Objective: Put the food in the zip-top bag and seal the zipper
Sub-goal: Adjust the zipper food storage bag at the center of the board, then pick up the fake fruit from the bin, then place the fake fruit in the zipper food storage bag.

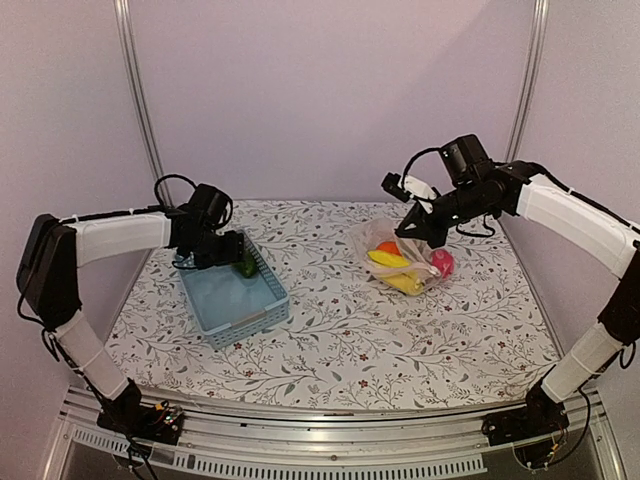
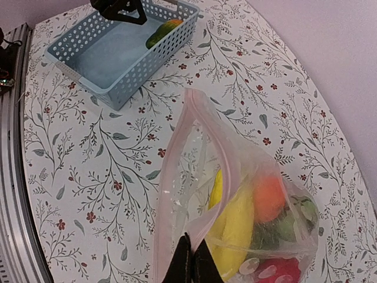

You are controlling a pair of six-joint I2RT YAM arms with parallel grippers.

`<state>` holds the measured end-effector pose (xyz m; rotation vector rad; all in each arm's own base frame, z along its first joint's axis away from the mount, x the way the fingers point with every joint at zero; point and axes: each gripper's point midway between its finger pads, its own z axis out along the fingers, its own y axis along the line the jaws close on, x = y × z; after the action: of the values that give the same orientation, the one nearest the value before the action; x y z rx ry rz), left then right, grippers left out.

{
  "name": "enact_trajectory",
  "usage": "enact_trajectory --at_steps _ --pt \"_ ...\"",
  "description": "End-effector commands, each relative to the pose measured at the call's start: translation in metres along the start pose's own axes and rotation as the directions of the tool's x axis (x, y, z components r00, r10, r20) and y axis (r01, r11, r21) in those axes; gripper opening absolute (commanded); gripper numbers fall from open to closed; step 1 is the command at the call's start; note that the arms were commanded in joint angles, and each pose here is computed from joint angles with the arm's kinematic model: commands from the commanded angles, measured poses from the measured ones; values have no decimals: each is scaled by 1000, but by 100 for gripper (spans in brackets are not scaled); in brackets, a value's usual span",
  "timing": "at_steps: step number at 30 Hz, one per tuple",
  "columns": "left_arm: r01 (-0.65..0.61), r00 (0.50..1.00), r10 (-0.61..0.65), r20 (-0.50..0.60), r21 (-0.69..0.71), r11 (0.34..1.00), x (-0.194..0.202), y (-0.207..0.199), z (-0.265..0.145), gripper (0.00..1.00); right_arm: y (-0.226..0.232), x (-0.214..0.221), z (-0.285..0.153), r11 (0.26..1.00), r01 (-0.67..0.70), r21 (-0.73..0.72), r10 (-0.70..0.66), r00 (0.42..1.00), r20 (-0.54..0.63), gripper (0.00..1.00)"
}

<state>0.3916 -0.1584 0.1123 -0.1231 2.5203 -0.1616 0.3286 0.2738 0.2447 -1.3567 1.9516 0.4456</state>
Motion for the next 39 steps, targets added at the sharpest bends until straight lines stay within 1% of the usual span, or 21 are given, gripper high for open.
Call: enact_trajectory --at_steps 1,6,8,10,13,15,17,20,23,25,27,29,32,33,35,37,39 --pt "136 990 -130 -62 112 984 2 -8 21 74 9 -10 -7 1000 -6 -26 7 998 55 0" --pt "223 974 -212 -83 163 961 -7 -12 44 73 14 -7 -11 999 -4 -36 6 998 61 0" --pt "246 968 -236 -82 159 956 -11 -11 55 73 17 -6 -12 999 -3 -43 6 998 64 0" --pt "271 960 -258 -105 137 953 -9 -7 73 72 19 -5 -12 999 -4 -49 7 998 64 0" --pt "298 951 -283 -127 123 947 -6 -5 92 68 20 -6 -14 999 -4 -50 7 998 67 0" --pt "305 948 -291 -130 112 946 -3 -2 103 62 20 -7 -17 999 -2 -49 5 997 73 0" --pt "298 950 -285 -127 101 949 -2 0 108 54 21 -8 -19 999 -2 -48 5 997 77 0" --pt "284 956 -276 -105 79 956 -4 6 102 38 22 -8 -21 999 -4 -46 7 997 76 0" --pt "269 962 -263 -73 94 959 -4 4 75 31 23 -9 -26 999 -2 -45 5 997 81 0" --pt "234 972 -233 -16 88 968 -5 4 47 30 25 -8 -28 999 0 -45 4 997 83 0" --pt "198 980 -200 13 93 976 -1 1 18 29 26 -8 -29 999 2 -43 1 996 85 0" --pt "151 987 -158 36 152 977 -2 -13 -12 28 27 -7 -30 999 4 -42 -1 997 82 0" --pt "45 992 -77 96 301 952 -6 -52 -64 24 28 -6 -29 999 7 -45 -3 997 77 0" --pt "-8 992 -36 118 356 934 -3 -71 -82 23 29 -5 -28 999 6 -49 -2 997 74 0" --pt "-117 986 40 164 493 862 1 -111 -120 22 30 -3 -26 999 5 -53 -2 998 68 0" --pt "-204 974 92 207 623 755 8 -152 -158 20 31 0 -24 998 6 -56 -2 998 64 0" --pt "-263 963 128 237 722 640 20 -189 -192 18 32 0 -24 998 5 -58 -1 998 65 0"
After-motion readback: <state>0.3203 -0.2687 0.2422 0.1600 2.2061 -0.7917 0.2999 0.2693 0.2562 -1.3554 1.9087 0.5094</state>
